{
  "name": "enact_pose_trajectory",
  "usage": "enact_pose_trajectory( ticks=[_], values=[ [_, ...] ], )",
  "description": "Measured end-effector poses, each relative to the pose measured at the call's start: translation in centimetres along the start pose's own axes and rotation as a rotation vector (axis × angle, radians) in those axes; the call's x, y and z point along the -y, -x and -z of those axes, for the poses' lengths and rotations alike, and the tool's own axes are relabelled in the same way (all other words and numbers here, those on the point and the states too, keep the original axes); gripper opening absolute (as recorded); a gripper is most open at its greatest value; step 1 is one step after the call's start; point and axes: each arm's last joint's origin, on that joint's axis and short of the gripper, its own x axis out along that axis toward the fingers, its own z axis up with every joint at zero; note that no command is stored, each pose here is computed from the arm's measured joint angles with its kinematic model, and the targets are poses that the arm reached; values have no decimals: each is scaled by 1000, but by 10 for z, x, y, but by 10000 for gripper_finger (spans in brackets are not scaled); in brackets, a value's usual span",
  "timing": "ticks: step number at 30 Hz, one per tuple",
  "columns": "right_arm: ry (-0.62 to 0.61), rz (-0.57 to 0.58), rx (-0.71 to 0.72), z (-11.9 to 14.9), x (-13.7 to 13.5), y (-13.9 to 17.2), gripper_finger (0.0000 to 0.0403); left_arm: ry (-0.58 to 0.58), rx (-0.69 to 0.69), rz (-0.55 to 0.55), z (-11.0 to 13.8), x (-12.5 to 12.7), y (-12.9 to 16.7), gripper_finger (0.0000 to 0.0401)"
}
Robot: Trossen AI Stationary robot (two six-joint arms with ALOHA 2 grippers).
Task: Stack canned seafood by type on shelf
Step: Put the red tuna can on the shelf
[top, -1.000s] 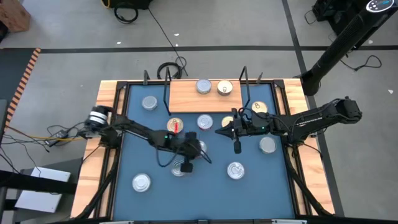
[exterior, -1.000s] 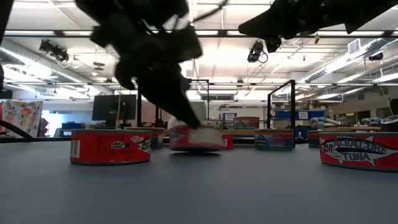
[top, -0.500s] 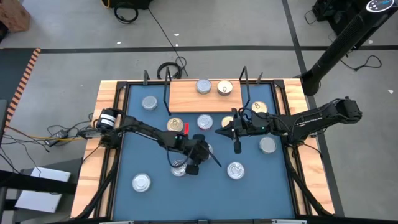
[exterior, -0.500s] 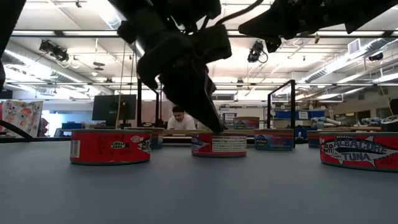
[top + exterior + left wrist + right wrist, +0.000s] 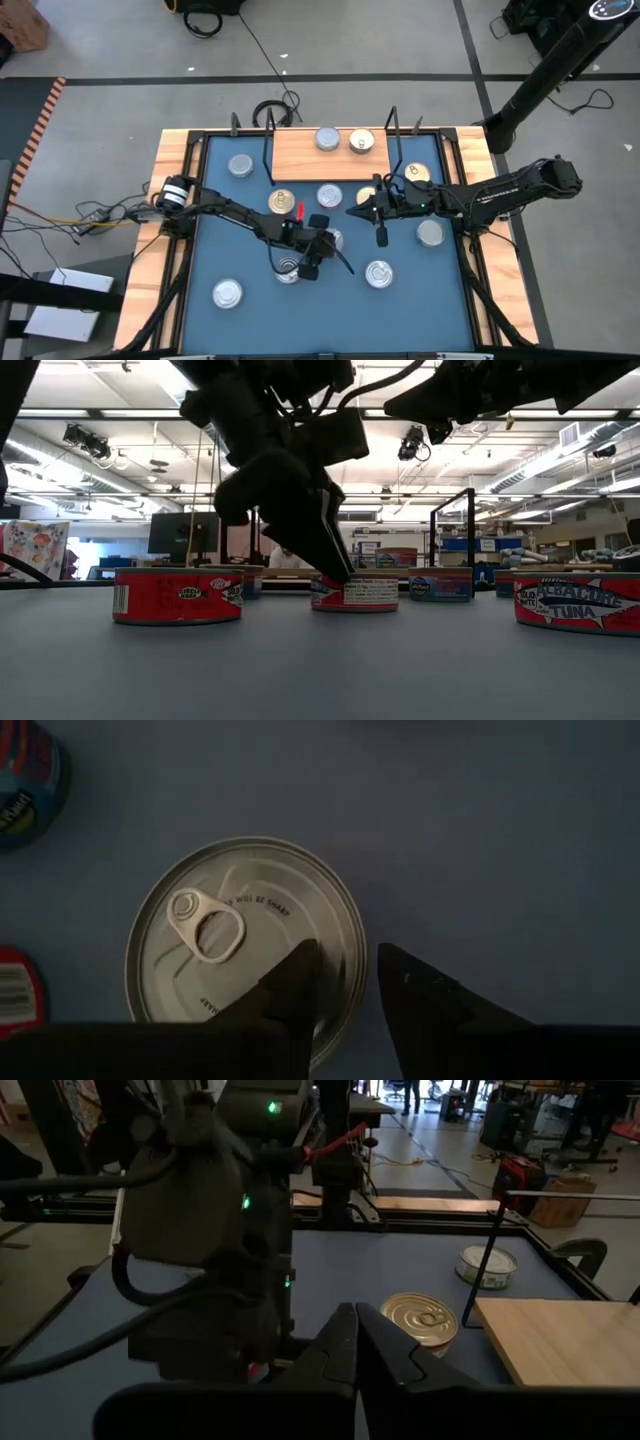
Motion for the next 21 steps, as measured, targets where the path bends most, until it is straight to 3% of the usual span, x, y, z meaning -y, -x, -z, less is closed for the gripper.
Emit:
enact_pose_trajectory(
  ticks=[5, 11, 21],
  values=[
    [0, 0, -1, 0, 0, 0, 11, -29, -9, -27, 1, 3, -2, 81],
    [0, -1, 0, 0, 0, 0, 11, -118, -15, -45, 0, 9, 0, 13],
    [1, 0, -8, 1, 0, 0, 11, -66, 74, 88, -16, 7, 30, 2]
  ],
)
